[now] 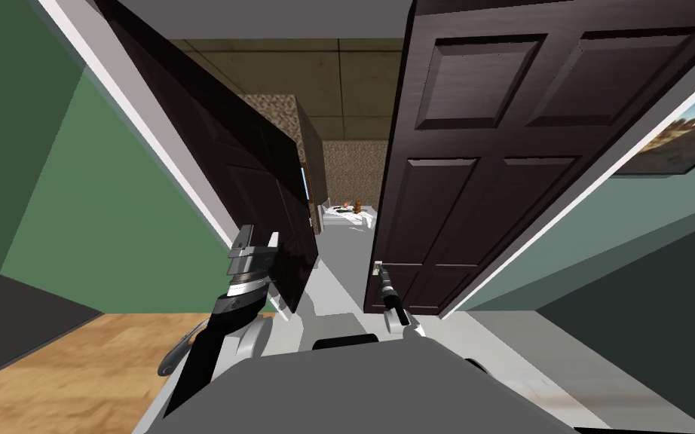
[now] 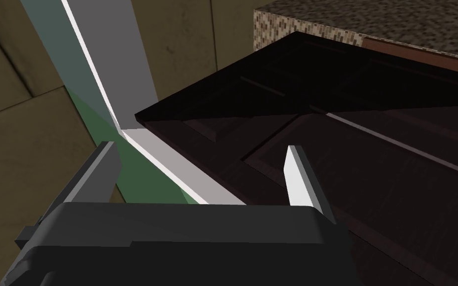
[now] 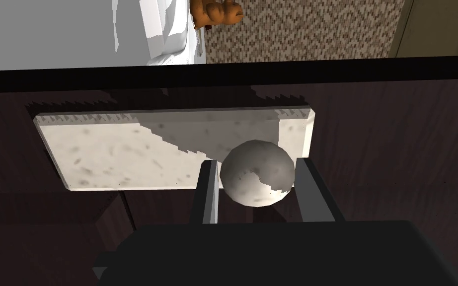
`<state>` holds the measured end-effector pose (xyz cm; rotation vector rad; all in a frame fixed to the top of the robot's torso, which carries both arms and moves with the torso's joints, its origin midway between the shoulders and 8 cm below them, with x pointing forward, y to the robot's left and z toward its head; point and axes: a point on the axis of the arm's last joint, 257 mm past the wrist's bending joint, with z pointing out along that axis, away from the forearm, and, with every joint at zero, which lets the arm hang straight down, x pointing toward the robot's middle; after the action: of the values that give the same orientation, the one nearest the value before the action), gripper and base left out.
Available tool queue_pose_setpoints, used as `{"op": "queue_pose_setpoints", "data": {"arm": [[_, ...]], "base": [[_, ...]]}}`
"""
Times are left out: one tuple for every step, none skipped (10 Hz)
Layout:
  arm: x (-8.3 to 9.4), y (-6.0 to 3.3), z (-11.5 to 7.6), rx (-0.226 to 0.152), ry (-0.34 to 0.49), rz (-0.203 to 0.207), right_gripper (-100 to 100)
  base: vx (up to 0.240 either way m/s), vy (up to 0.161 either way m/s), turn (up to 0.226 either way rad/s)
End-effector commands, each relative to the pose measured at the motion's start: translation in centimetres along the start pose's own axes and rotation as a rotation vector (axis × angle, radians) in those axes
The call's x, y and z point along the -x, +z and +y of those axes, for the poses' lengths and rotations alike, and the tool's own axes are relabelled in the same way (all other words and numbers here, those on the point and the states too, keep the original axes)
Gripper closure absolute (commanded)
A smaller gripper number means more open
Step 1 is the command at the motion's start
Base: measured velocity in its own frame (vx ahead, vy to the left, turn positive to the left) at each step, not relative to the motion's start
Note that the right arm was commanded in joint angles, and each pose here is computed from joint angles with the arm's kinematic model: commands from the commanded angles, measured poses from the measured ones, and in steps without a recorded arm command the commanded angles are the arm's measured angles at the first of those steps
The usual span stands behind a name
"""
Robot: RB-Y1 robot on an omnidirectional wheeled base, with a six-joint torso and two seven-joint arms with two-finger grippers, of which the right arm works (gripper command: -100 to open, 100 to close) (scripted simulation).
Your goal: Push the door open
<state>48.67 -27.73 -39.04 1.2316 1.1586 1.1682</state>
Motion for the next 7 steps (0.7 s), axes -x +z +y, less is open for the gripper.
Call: {"op": "queue_pose_setpoints", "data": {"arm": [[0.0, -0.10, -0.1, -0.002, 0.000, 0.000, 100], [0.0, -0.10, -0.1, -0.002, 0.000, 0.000, 100], [0.0, -0.10, -0.1, -0.002, 0.000, 0.000, 100], [0.0, -0.10, -0.1, -0.002, 0.000, 0.000, 100], [0.9, -0.21, -0.3, -0.007, -0.002, -0.019, 100], [1.0, -0.22, -0.3, -0.007, -0.002, -0.023, 100], [1.6, -0.25, -0.3, -0.007, -0.003, -0.036, 100]], "base": [[-0.017, 0.000, 0.002], [-0.011, 0.001, -0.002], [-0.007, 0.002, -0.002], [0.000, 0.000, 0.000], [0.095, 0.038, -0.031], [0.160, 0.039, -0.046], [0.173, 0.029, -0.026]]}}
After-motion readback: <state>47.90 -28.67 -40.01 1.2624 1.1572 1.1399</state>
